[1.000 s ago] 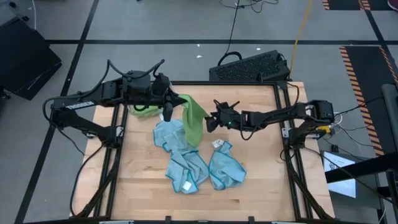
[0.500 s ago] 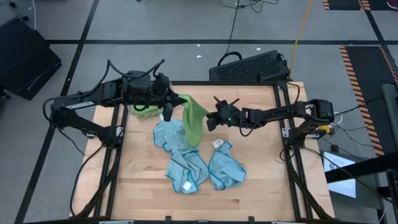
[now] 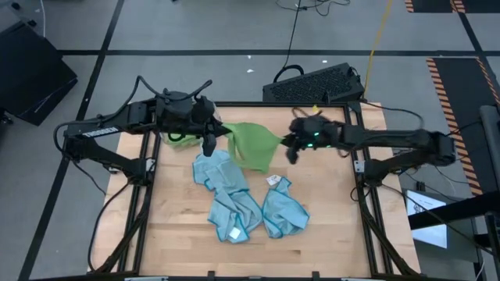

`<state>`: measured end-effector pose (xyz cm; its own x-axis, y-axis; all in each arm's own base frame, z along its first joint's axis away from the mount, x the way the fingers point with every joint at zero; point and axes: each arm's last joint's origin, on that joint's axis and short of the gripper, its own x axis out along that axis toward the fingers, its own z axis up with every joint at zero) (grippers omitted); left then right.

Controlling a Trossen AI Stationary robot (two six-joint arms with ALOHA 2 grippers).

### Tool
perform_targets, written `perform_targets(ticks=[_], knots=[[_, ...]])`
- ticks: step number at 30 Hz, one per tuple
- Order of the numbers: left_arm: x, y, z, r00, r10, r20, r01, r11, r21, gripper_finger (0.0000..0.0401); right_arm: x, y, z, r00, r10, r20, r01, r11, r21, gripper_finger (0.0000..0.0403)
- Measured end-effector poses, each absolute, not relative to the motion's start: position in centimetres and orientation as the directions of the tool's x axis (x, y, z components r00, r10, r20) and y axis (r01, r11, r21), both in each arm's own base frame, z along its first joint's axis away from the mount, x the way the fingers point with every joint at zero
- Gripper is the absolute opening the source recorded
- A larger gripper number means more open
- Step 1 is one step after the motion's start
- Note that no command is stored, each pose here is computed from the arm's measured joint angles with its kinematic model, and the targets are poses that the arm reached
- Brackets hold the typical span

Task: Fold microfiber towels
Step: Fold the green microfiber cloth

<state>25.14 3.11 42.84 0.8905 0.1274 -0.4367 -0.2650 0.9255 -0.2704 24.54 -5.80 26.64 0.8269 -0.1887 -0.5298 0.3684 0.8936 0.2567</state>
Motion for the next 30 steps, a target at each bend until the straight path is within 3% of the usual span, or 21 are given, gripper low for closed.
perform_targets(ticks=[6,16,20,24,30], knots=[[25.2,3.2,42.9,0.888,0.162,-0.43,-0.29,0.923,-0.251,0.001,19.5,-4.6,29.6,0.858,-0.034,-0.512,0.249,0.9,0.357,0.0001],[28.2,1.9,43.2,0.94,0.184,-0.288,-0.265,0.925,-0.274,0.0007,15.9,-3.8,31.7,0.906,-0.026,-0.423,0.269,0.806,0.527,0.0],[30.3,1.1,41.6,0.93,0.155,-0.334,-0.27,0.903,-0.334,0.0005,15.5,-4.3,32.9,0.883,-0.04,-0.467,0.315,0.789,0.527,0.0],[31.2,0.3,40.6,0.919,0.129,-0.374,-0.284,0.874,-0.395,0.0016,14.8,-4.6,34.7,0.828,0.029,-0.56,0.311,0.807,0.501,0.0],[31.0,-1.3,39.8,0.891,0.06,-0.451,-0.247,0.896,-0.369,0.0004,14.6,-4.9,36.4,0.747,0.148,-0.648,0.231,0.857,0.461,0.0]])
